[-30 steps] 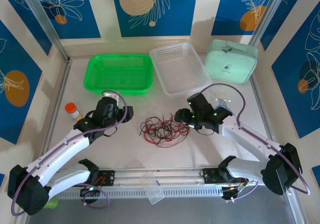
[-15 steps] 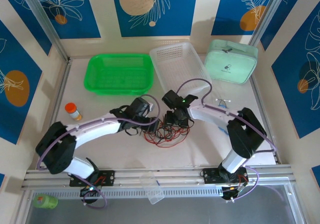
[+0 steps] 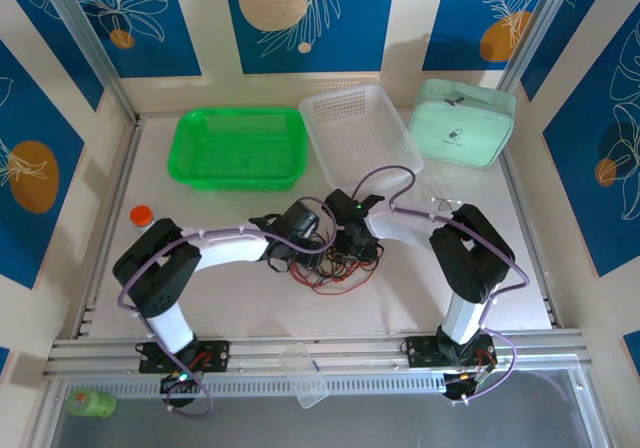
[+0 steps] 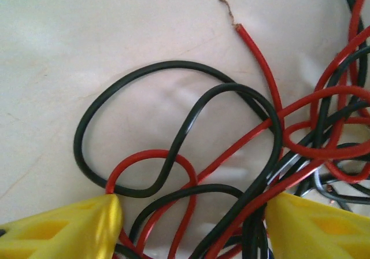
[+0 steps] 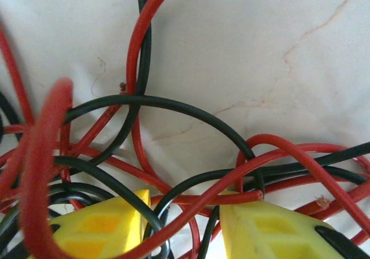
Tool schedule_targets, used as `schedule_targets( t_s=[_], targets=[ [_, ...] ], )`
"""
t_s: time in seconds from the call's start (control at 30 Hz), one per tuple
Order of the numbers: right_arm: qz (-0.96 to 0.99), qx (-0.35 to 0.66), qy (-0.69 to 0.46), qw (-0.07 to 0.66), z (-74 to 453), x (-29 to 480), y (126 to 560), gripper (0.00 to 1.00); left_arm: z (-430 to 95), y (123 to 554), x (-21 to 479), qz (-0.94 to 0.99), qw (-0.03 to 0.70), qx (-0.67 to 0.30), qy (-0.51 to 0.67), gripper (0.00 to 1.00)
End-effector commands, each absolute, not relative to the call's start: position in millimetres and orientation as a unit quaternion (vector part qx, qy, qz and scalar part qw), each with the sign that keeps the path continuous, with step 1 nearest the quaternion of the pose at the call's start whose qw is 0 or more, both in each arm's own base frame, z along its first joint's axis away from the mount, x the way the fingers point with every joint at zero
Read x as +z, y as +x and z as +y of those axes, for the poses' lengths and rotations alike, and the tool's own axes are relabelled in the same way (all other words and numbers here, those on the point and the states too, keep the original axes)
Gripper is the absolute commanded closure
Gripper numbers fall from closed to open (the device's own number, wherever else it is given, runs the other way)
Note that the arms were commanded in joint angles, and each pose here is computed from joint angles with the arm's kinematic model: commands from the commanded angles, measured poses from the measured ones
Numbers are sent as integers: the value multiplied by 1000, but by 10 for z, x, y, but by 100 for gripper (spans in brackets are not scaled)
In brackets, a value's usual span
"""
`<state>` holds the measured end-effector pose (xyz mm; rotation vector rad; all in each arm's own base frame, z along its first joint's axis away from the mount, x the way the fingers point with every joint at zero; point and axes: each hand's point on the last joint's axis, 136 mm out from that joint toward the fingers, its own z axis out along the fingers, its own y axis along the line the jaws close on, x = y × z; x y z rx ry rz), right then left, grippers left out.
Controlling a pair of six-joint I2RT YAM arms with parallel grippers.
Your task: Untangle the cables
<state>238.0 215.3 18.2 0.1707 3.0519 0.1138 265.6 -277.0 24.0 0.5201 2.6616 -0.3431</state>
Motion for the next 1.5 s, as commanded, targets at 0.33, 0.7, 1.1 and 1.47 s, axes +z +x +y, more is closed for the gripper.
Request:
schedule_targets(
  t_s=[0.33,0.7,1.1,1.47],
  targets=[
    [992,-6,118,45,1544,124,2208,69,-1220,2597,-68,982,180,56,-1,32],
    [982,112,131,76,1739,420,2301,100,-923,2600,247,973,215,55,-58,28],
    [967,203,118,102,1822,1047,2258,51,-1350,2705,1025,958,279,-66,0,22],
    [975,165,96,113,1865,1240,2211,24,-1968,2563,1508,946,279,-94,132,20]
  ],
)
